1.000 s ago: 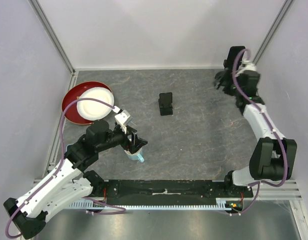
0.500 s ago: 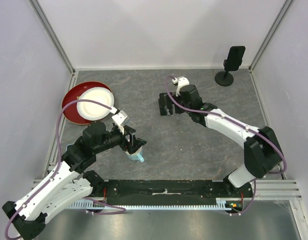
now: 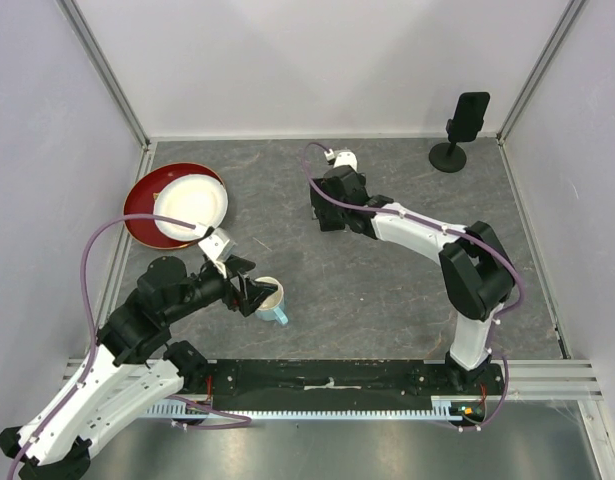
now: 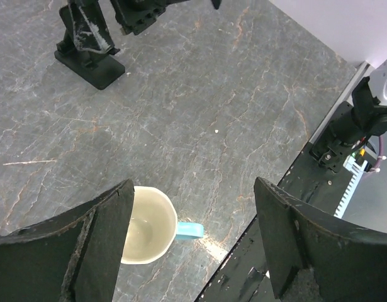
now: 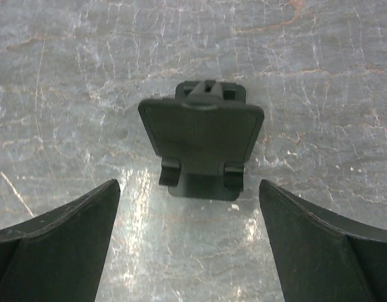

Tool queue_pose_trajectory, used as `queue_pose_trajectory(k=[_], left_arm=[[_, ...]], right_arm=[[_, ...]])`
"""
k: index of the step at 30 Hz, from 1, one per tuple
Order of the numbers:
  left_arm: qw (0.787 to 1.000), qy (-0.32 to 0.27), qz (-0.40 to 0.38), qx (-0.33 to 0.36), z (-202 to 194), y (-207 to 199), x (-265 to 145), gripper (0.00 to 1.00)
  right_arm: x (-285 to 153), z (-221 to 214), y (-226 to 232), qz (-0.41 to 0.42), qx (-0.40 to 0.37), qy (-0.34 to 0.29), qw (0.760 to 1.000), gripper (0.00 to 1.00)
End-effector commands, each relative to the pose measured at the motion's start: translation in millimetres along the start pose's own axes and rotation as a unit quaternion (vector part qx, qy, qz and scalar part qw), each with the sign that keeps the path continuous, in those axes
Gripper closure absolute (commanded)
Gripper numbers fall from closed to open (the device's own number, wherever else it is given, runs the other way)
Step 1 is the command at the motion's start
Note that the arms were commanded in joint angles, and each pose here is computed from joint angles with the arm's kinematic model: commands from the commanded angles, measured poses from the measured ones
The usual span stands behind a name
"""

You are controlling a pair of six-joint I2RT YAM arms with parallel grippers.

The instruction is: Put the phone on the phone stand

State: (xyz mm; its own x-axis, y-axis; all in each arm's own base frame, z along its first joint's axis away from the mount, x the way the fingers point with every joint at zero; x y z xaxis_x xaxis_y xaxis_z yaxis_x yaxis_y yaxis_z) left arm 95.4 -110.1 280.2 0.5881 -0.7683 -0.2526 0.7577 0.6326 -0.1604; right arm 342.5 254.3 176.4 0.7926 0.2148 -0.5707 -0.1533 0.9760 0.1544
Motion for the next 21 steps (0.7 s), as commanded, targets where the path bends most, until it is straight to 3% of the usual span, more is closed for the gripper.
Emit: queue_pose_trajectory(k=[1,14,21], left_arm=[[1.000,-0.021,0.002,-0.012,3,-3,-9,0.17],[1.000,-0.029,0.007,-0.009,4,-2,-8,0.20],[1.000,-0.027,0.008,-0.010,3,-1,-7,0.20]], right_arm=[[12,17,11,-0.014,0.028,-0.025,0.999,0.02],[32,15,15,-0.072,0.018,-0.022,0.997,0.02],[40,16,19,-0.065,0.013,-0.025,0.997,0.15]])
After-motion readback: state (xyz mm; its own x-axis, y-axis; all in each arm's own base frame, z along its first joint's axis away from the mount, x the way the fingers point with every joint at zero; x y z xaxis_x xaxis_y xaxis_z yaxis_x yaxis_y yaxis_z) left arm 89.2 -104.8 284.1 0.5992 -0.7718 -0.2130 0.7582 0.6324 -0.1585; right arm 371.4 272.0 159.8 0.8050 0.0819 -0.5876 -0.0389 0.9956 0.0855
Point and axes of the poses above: each gripper's point midway between its finger pads, its own x axis out along the fingers, its own y axis along the line the jaws close on, z = x × y, the point moved 10 cm from there along -x, back along the fingers, and after that the axes turned 4 degrees about x, right-handed, at the moved point
